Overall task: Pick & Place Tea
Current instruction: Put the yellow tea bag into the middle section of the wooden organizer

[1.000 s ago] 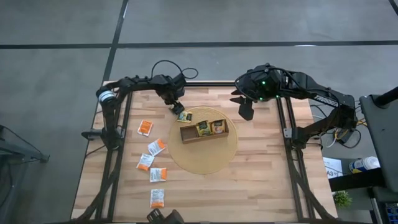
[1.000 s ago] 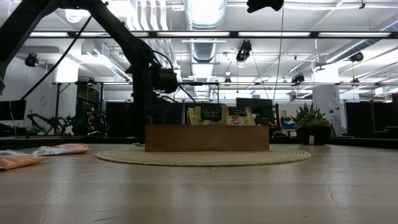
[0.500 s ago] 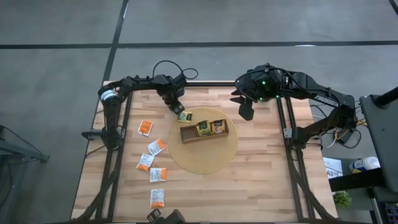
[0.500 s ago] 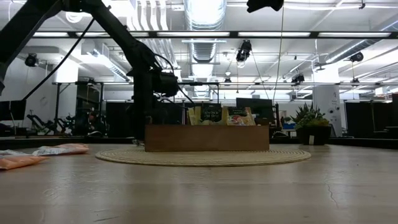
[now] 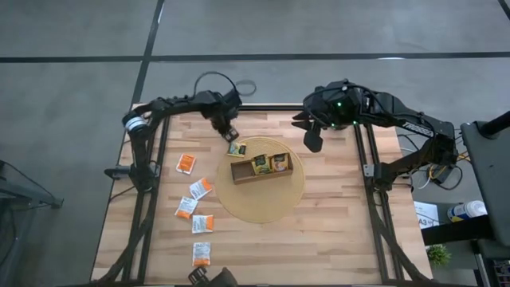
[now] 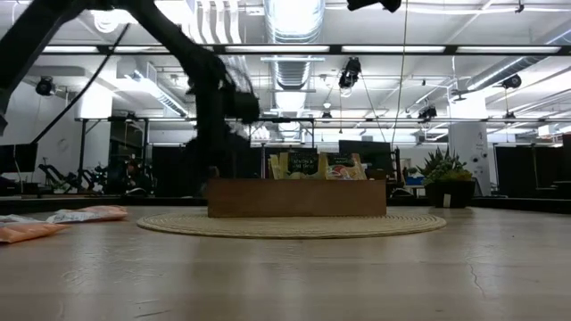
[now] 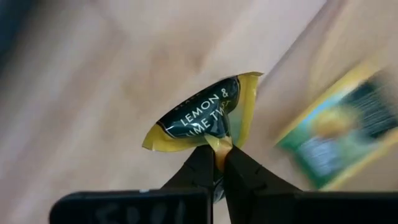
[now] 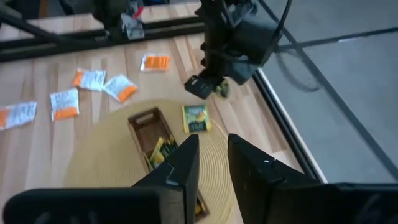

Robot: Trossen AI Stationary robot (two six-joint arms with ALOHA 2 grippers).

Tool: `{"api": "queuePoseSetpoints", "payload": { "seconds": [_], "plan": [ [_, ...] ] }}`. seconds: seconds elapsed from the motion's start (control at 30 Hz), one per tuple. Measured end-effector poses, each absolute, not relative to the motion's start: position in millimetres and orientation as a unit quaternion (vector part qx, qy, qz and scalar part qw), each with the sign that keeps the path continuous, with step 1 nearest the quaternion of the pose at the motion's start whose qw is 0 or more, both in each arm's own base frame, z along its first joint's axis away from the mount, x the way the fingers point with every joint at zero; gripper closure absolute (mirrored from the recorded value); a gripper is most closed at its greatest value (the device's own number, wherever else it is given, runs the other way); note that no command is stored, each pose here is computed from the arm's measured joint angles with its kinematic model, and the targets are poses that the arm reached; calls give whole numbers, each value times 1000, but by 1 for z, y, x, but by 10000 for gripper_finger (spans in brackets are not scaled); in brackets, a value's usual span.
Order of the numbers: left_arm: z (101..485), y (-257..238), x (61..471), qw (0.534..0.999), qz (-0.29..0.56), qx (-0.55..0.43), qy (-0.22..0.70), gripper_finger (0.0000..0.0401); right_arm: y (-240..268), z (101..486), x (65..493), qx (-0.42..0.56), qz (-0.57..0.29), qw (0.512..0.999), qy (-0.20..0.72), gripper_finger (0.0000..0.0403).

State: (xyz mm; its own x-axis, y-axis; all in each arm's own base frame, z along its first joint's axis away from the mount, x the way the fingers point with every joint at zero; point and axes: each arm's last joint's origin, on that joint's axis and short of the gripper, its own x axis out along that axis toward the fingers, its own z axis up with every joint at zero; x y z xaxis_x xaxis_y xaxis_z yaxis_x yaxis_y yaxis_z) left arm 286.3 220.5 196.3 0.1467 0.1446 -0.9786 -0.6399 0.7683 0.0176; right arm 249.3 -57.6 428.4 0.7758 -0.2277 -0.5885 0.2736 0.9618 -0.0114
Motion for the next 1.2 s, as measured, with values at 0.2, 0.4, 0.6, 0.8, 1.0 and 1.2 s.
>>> {"api": "queuePoseSetpoints", "payload": {
  "seconds": [0.2, 0.4, 0.6, 0.8, 1.0, 1.2],
  "plan": [
    [261, 213, 291, 791, 286, -177, 512, 387, -58, 433, 253, 65, -141, 949, 274, 332],
    [322, 188, 296, 866, 262, -98, 414, 387, -58, 434, 253, 86, -147, 949, 266, 325],
    [358, 149, 302, 914, 216, -11, 342, 387, -58, 435, 254, 113, -155, 947, 258, 299],
    [373, 113, 316, 929, 201, 70, 303, 387, -59, 433, 256, 155, -167, 940, 255, 268],
    [379, 86, 327, 939, 168, 124, 273, 387, -61, 425, 267, 181, -164, 932, 268, 239],
    [382, 70, 332, 942, 155, 146, 260, 387, -62, 413, 280, 207, -144, 923, 290, 221]
  ]
}}
